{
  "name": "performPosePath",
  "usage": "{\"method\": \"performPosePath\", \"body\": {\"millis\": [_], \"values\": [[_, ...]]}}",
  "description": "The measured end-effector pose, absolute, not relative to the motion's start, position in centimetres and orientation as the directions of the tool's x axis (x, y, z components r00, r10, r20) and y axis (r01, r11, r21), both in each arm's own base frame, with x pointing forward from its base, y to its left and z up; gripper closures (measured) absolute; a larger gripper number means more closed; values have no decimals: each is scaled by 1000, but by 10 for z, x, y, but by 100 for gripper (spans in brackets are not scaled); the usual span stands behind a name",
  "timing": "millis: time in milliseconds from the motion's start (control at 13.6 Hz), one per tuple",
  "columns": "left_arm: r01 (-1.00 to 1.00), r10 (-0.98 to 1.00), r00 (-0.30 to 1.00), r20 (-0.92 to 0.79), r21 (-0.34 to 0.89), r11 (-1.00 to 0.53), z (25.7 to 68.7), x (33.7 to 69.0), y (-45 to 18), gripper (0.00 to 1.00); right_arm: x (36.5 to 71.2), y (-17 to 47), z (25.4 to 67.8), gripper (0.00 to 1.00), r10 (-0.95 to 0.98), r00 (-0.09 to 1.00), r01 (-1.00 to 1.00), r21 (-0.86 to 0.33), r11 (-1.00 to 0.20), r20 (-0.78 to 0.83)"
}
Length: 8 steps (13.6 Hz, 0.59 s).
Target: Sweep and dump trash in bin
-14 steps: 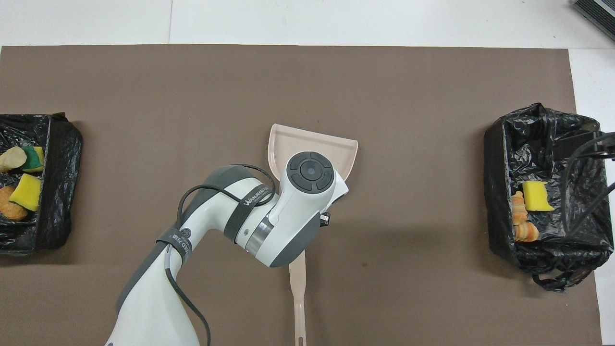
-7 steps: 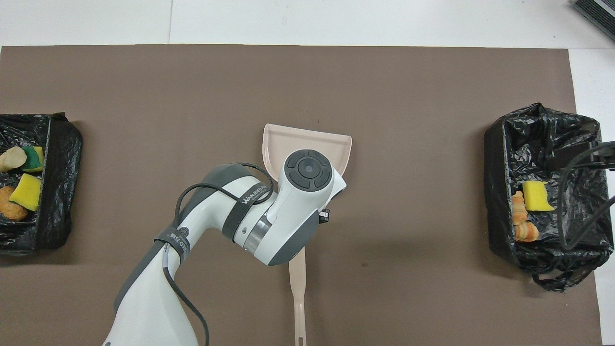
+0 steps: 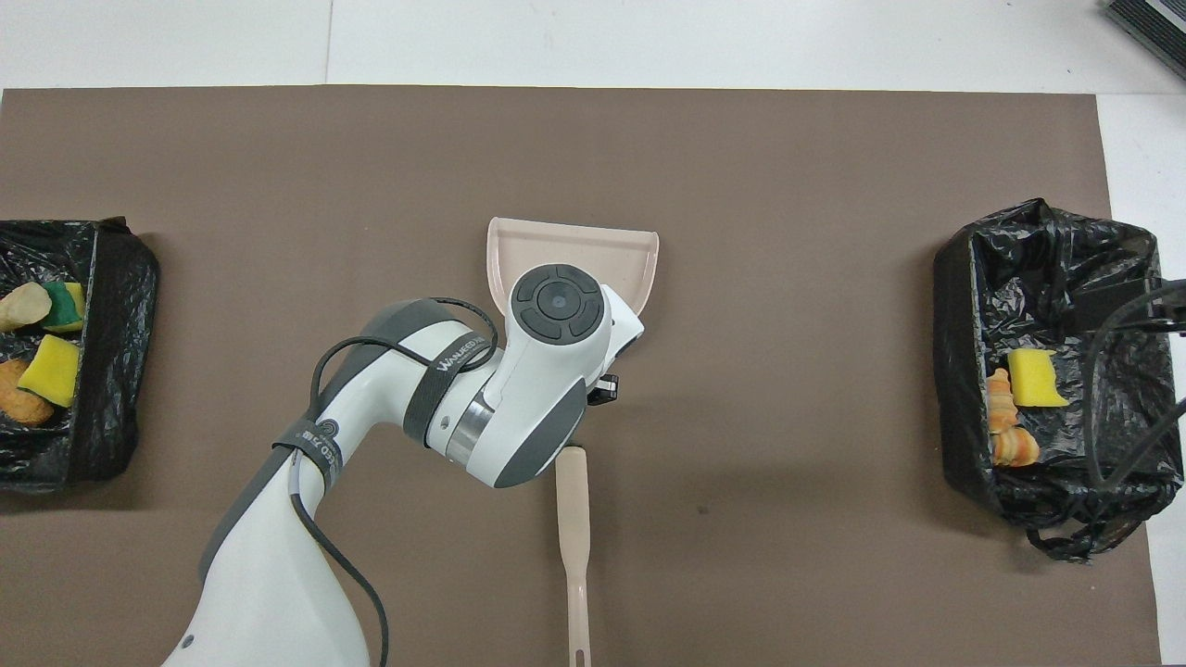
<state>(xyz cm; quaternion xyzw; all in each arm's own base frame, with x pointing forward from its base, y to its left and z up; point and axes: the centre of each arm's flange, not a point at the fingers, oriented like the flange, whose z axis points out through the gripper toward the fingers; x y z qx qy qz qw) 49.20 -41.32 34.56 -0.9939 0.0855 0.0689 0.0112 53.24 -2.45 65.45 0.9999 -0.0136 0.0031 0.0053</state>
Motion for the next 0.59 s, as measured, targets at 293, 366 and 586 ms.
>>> {"method": "performPosePath", "body": {"millis": [293, 366, 586], "values": [[-169, -167, 978, -125, -2, -986, 346, 494, -414, 67, 532, -25, 654, 0, -73, 997, -73, 7, -997, 7], [-169, -168, 978, -123, -1, -986, 346, 494, -414, 63, 532, -25, 654, 0, -87, 996, -87, 7, -996, 7], [-171, -170, 979, -116, 4, -985, 349, 495, -416, 41, 532, -24, 655, 0, -95, 995, -95, 6, -995, 7]]}}
